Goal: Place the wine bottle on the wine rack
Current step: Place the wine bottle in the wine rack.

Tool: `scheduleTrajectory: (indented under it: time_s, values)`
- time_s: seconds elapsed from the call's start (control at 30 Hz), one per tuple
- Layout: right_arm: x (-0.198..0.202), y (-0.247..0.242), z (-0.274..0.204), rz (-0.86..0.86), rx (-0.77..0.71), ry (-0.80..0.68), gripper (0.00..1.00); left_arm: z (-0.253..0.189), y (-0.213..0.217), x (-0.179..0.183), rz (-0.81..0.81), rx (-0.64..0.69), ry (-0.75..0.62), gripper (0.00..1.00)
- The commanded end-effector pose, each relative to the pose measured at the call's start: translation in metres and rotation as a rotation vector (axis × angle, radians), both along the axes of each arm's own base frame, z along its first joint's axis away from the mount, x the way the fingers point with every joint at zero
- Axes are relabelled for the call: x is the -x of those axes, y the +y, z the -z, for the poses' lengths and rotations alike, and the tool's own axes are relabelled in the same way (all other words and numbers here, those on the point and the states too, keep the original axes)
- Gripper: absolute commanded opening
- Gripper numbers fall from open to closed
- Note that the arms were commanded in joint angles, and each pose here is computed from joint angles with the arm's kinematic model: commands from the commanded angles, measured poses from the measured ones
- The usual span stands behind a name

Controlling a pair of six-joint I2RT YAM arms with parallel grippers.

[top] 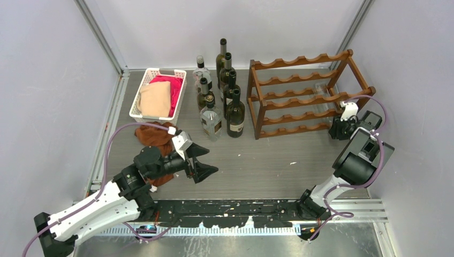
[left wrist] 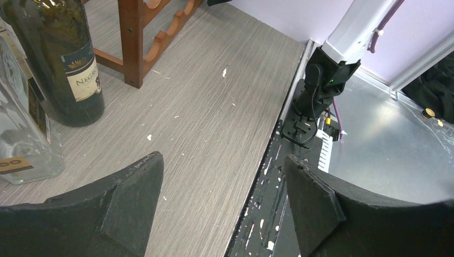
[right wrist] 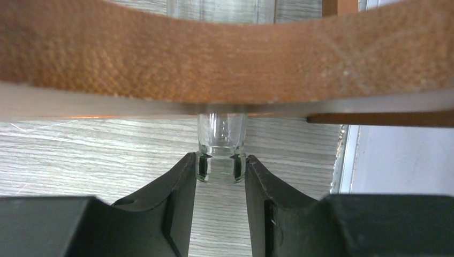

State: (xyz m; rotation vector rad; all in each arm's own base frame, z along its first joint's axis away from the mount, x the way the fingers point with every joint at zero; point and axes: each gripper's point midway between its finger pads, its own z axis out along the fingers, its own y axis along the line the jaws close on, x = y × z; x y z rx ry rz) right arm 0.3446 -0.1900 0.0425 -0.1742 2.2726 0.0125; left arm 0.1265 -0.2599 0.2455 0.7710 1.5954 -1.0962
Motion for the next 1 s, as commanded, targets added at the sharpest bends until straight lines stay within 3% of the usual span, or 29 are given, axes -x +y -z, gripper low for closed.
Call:
scheduleTrajectory:
  time_s: [0.0,0.13,0.53,0.97]
  values:
    - [-0.025,-0.002,-0.025,-0.019,0.014,-0.081,0.06,-0.024,-0.004,-0.001,0.012,0.071,-0.051,0.82]
    - [-0.032,-0.002,-0.03,0.0,0.02,-0.1,0.2,-0.025,-0.004,-0.001,0.013,0.075,-0.049,0.83]
    - [-0.007,-0.001,-0.053,0.052,0.091,-0.071,0.97,-0.039,0.002,0.004,0.004,0.125,-0.045,0.85]
    - [0.085,0.061,-0.117,-0.069,0.124,0.025,1.0,-0.057,0.019,0.003,-0.092,0.107,0.091,0.94]
